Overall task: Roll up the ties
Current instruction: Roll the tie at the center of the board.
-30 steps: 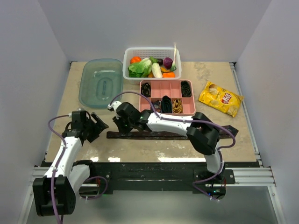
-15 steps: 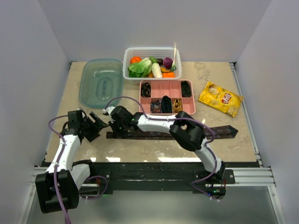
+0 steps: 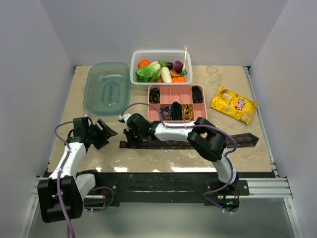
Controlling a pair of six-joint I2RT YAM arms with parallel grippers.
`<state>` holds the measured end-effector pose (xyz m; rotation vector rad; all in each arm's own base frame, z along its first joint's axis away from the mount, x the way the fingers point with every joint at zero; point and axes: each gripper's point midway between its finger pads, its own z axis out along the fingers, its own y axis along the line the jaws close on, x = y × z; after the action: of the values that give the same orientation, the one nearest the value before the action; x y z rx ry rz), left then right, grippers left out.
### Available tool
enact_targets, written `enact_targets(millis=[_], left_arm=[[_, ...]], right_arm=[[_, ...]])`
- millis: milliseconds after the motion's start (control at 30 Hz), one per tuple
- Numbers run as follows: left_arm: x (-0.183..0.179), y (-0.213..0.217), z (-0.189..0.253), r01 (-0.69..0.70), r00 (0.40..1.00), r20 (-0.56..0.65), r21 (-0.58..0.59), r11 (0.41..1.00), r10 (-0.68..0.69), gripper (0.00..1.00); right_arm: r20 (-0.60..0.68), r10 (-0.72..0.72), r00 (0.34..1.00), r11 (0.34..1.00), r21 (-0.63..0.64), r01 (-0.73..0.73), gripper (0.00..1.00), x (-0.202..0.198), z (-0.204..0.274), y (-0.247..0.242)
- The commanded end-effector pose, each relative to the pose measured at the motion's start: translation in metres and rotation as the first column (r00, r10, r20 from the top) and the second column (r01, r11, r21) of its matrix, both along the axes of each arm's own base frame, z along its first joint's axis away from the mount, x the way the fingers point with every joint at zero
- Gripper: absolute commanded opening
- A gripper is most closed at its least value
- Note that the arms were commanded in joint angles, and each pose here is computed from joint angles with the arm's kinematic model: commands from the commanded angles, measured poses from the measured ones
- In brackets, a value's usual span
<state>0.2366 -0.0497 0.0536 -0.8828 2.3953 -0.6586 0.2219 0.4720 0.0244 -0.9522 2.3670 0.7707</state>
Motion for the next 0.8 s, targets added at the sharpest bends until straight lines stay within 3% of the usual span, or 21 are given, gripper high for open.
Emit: enact_targets(millis=[0,167,767], left_arm=[[0.011,-0.016,0.01,0.11,0.991,0.078,0.015,0.994,-0.111,0.73],[0.008,-0.041,0.006,0.195,0.977,0.08,0.026,0.981,-0.196,0.69],[-0.004,-0.045,-0.023,0.198,0.979,0.043,0.046,0.979,-0.2,0.59]], right_arm=[[-0.069,0.023,0.997,0.996,-0.09,-0.029,0.0,-0.011,-0.025,-0.034],[-0.122,0.03,0.992,0.997,-0.061,-0.037,0.0,-0.006,-0.023,-0.044],[-0.184,0.05,0.982,0.999,0.021,-0.047,0.0,0.001,-0.012,-0.029]])
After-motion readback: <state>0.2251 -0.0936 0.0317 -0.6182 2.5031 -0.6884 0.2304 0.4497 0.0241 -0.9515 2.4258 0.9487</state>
